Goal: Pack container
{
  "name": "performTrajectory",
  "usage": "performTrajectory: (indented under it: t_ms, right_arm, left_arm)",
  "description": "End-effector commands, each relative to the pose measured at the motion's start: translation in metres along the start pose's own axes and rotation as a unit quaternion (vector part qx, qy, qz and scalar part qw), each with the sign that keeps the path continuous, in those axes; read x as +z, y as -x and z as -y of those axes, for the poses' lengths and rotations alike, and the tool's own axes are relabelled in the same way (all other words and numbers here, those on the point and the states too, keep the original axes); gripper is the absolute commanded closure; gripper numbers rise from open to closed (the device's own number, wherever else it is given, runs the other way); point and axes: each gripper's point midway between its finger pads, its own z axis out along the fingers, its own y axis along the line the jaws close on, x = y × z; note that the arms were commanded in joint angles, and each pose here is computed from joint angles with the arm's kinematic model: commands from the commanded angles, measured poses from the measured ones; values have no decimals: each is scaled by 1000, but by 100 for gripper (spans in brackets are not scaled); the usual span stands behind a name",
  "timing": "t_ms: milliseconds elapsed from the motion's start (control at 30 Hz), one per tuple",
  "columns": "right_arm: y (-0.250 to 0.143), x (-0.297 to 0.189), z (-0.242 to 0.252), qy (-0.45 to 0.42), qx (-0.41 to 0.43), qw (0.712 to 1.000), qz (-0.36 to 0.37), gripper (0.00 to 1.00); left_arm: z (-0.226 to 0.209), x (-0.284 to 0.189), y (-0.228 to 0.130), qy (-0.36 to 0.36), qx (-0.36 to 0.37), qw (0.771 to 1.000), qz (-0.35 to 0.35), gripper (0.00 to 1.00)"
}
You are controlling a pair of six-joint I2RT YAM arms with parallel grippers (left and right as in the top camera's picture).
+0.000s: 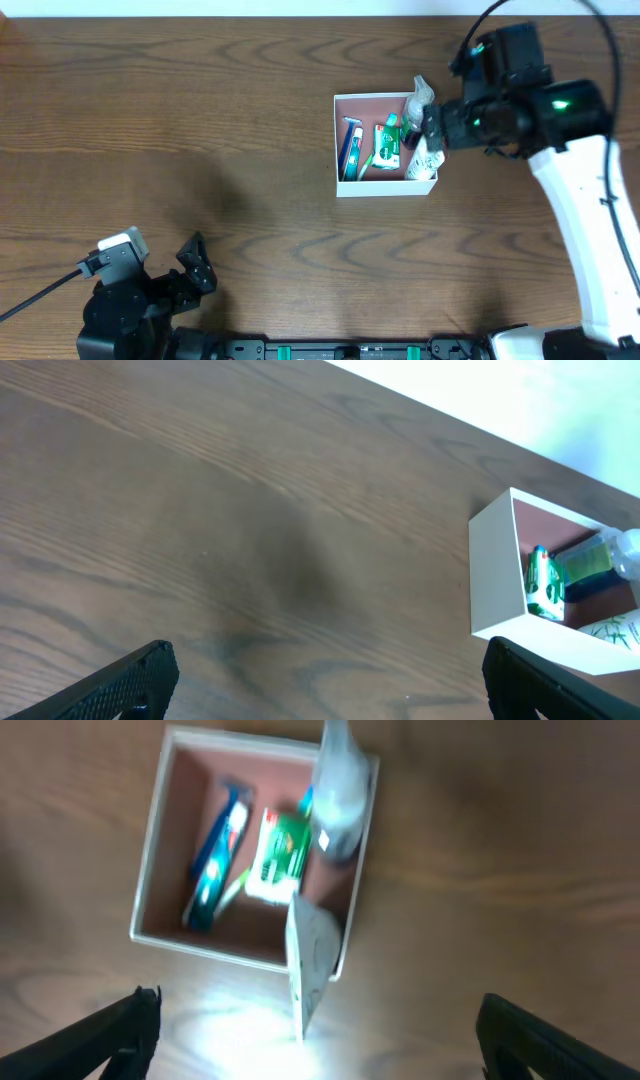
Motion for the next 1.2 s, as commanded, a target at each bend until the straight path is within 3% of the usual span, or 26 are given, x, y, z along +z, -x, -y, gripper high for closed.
performTrajectory:
  t_ms: [0,133,333,500,667,767,1167]
  right_arm:
    - [18,-55,14,-45,9,996,77,1]
    - [9,-101,53,-123,83,981,125,1]
    - [-41,-124,102,-188,196,957,104,1]
    - [-68,-96,115,-196,219,954,56,1]
    - [-101,-41,94,-134,219,966,-30,1]
    - [-115,-19,88,-112,221,968,-42,2]
    - [-161,-32,76,-74,237,961,121,1]
  left_arm:
    - [-3,-1,2,8,3,1000,6,2]
    - [-3,-1,2,8,3,1000,6,2]
    - [-3,-1,2,8,3,1000,6,2]
    - [-3,-1,2,8,3,1000,6,2]
    - [-3,-1,2,8,3,1000,6,2]
    - [-3,-1,2,8,3,1000,6,2]
    - [-3,-1,2,8,3,1000,6,2]
